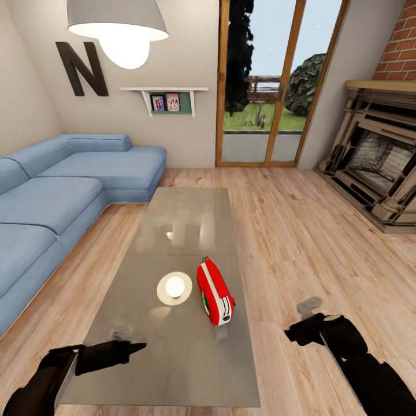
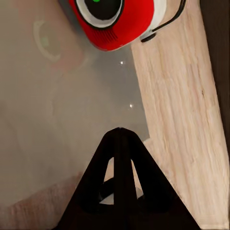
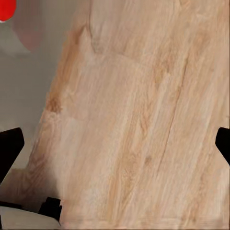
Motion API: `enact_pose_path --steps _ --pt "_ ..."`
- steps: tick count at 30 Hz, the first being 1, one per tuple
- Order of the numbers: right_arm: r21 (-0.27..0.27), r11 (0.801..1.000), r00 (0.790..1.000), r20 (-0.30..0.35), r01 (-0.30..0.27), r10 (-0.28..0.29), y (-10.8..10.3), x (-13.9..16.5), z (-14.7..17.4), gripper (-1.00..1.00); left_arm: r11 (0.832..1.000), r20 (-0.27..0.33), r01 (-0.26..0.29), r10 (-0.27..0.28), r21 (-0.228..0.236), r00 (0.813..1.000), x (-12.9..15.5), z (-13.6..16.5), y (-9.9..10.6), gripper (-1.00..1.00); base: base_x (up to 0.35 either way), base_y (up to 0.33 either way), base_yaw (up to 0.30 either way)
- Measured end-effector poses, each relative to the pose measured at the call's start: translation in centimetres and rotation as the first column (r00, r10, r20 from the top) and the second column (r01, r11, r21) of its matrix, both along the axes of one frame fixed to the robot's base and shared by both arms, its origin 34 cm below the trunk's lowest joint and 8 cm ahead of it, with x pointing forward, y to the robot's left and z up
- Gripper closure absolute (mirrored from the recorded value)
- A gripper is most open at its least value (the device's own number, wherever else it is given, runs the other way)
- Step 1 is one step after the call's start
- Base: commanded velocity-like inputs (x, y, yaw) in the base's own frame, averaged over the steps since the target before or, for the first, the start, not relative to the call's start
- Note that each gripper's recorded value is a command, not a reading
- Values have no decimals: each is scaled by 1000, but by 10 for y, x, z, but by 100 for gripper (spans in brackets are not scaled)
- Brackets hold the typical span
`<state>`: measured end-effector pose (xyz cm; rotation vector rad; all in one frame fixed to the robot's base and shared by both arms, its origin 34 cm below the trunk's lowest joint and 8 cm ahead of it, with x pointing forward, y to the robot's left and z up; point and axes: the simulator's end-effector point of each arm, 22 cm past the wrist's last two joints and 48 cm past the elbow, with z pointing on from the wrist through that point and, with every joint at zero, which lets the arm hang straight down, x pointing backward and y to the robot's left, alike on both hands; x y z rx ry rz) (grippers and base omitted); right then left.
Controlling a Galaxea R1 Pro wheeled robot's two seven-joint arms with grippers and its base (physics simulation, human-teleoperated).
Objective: Turn on the radio receiver that's on the table in the living room.
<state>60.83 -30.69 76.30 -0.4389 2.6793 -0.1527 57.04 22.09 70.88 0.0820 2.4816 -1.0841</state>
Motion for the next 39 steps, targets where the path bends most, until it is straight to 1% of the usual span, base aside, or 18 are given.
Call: enact_pose_path --steps 2,5,8,13,15,19,20,21,23,24,25,26,27,28,30,32,34,39 --pt "-2 999 998 -43 42 -43 -16 -22 -14 -100 1000 -35 8 -7 12 999 -11 -12 0 100 0 0 0" --pt "-11 996 990 -110 84 -84 -32 -54 -36 -100 999 -88 16 -14 31 996 -28 -30 2 100 0 0 0" --pt "-29 993 970 -211 118 -122 -45 -98 -66 -100 998 -149 36 -29 45 988 -55 -54 2 100 0 0 0" --pt "-27 993 955 -272 111 -114 -55 -138 -108 -100 997 -226 51 -36 58 974 -99 -87 6 100 0 0 0" --pt "-24 994 947 -301 107 -109 -58 -157 -128 -100 996 -263 49 -26 81 964 -118 -102 10 100 0 0 0" --pt "-15 995 930 -356 97 -96 -66 -199 -167 -100 986 -322 44 11 161 947 -152 -130 21 100 0 0 0" --pt "-10 996 925 -368 93 -91 -68 -212 -177 -100 981 -337 45 22 187 941 -163 -139 24 100 0 0 0" --pt "1 996 920 -384 85 -78 -71 -236 -195 -100 973 -362 50 36 226 931 -185 -152 28 100 0 0 0" --pt "12 997 902 -425 81 -68 -75 -283 -219 -100 965 -393 56 52 257 918 -217 -166 28 100 0 0 0" --pt "64 997 935 -355 40 -14 -66 -297 -234 -100 919 -417 66 112 389 902 -252 -187 45 100 0 0 0" --pt "52 996 874 -483 78 -43 -72 -373 -245 -100 910 -422 64 127 409 898 -257 -189 48 100 0 0 0" --pt "59 995 864 -501 82 -42 -69 -393 -248 -100 894 -427 69 142 442 893 -264 -193 52 100 0 0 0" --pt "63 994 861 -506 84 -40 -67 -400 -249 -100 886 -429 72 150 459 890 -268 -195 55 100 0 0 0" --pt "72 994 856 -515 86 -37 -62 -414 -250 -100 871 -436 79 162 485 886 -277 -198 59 100 0 0 0" --pt "83 993 852 -523 90 -33 -53 -430 -252 -100 854 -441 87 175 513 880 -287 -201 63 100 0 0 0" --pt "91 992 852 -523 92 -31 -41 -439 -253 -100 844 -444 92 182 528 877 -294 -203 64 100 0 0 0" --pt "94 991 853 -520 95 -32 -30 -444 -255 -100 838 -450 97 187 536 873 -300 -204 65 100 0 0 0" --pt "100 990 854 -519 104 -37 -11 -450 -257 -100 833 -460 105 191 543 867 -311 -205 65 100 0 0 0"
